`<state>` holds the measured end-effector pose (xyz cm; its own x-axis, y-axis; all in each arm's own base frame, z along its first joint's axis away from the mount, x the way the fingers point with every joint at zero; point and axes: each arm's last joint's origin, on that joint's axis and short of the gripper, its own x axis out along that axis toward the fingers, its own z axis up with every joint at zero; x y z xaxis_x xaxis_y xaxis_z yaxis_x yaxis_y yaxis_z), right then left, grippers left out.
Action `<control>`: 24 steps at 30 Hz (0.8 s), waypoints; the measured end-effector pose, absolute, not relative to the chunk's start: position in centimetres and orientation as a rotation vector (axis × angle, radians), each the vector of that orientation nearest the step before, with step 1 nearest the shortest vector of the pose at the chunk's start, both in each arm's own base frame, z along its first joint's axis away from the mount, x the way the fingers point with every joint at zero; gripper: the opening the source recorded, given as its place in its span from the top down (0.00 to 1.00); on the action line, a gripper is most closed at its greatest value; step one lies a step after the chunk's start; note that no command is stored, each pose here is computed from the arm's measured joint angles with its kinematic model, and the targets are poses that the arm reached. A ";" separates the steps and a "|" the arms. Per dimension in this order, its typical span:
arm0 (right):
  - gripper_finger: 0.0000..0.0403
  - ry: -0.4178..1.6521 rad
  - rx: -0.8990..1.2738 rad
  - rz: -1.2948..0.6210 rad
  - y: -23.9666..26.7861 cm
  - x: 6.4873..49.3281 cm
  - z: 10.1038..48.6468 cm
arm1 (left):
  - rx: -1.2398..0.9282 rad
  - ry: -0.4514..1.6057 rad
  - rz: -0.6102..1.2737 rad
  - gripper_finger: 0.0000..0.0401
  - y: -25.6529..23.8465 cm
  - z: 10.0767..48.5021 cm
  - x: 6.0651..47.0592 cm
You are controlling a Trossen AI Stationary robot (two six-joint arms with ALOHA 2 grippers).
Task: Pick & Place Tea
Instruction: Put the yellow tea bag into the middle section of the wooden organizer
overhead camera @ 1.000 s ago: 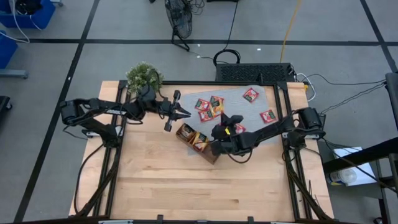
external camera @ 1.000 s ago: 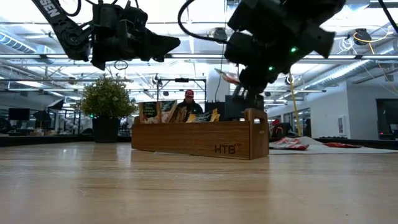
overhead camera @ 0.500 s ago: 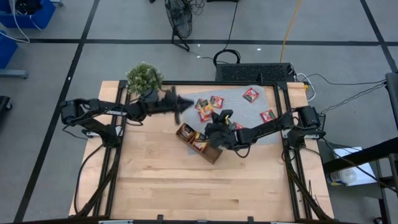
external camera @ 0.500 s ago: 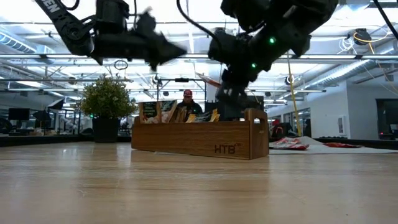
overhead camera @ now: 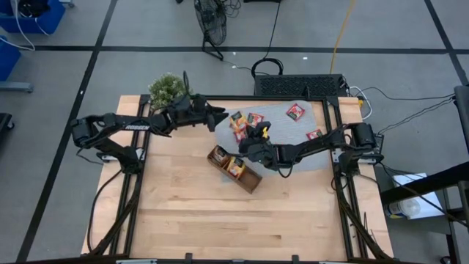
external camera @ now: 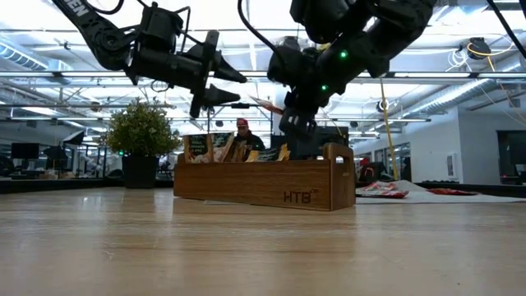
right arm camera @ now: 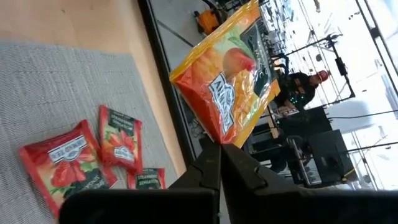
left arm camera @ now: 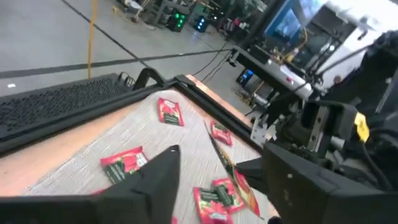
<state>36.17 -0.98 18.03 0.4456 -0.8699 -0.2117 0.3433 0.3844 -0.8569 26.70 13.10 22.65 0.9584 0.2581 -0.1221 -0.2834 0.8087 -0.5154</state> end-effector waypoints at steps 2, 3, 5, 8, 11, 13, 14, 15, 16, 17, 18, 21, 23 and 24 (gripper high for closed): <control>1.00 0.739 -0.840 -0.877 -1.2 36.2 18.2 | -0.580 0.041 0.284 0.38 12.9 22.7 26.8; 1.00 0.733 -0.840 -0.871 -1.3 36.3 18.2 | -0.588 0.042 0.276 0.36 12.7 22.6 27.0; 1.00 0.711 -0.839 -0.845 -1.4 36.5 18.4 | -0.596 0.047 0.256 0.34 12.3 22.4 27.4; 1.00 0.679 -0.843 -0.814 -1.6 36.7 18.7 | -0.586 0.027 0.227 0.34 11.6 22.7 27.7; 1.00 0.664 -0.843 -0.810 -1.7 36.8 18.9 | -0.581 0.031 0.208 0.36 11.1 22.6 28.0; 1.00 0.661 -0.850 -0.811 -1.8 36.8 19.0 | -0.580 0.032 0.201 0.39 11.0 22.6 28.0; 1.00 0.661 -0.854 -0.810 -1.8 36.8 19.0 | -0.579 0.026 0.202 0.40 11.0 22.7 28.0; 1.00 0.659 -0.855 -0.810 -1.8 36.8 19.0 | -0.578 0.025 0.204 0.41 11.0 22.7 28.0; 1.00 0.659 -0.856 -0.810 -1.8 36.8 19.0 | -0.579 0.028 0.207 0.43 11.0 22.6 28.0; 1.00 0.655 -0.854 -0.812 -1.8 36.8 19.1 | -0.576 0.031 0.206 0.44 11.0 22.6 28.0; 1.00 0.648 -0.850 -0.815 -1.8 36.9 19.1 | -0.572 0.031 0.204 0.45 11.0 22.6 28.0; 1.00 0.633 -0.850 -0.821 -1.8 36.9 19.3 | -0.552 0.033 0.203 0.51 11.0 22.6 28.0; 1.00 0.628 -0.852 -0.821 -1.7 37.0 19.4 | -0.539 0.034 0.204 0.55 11.0 22.6 28.0; 1.00 0.627 -0.851 -0.821 -1.7 37.0 19.4 | -0.530 0.035 0.203 0.58 11.0 22.6 28.0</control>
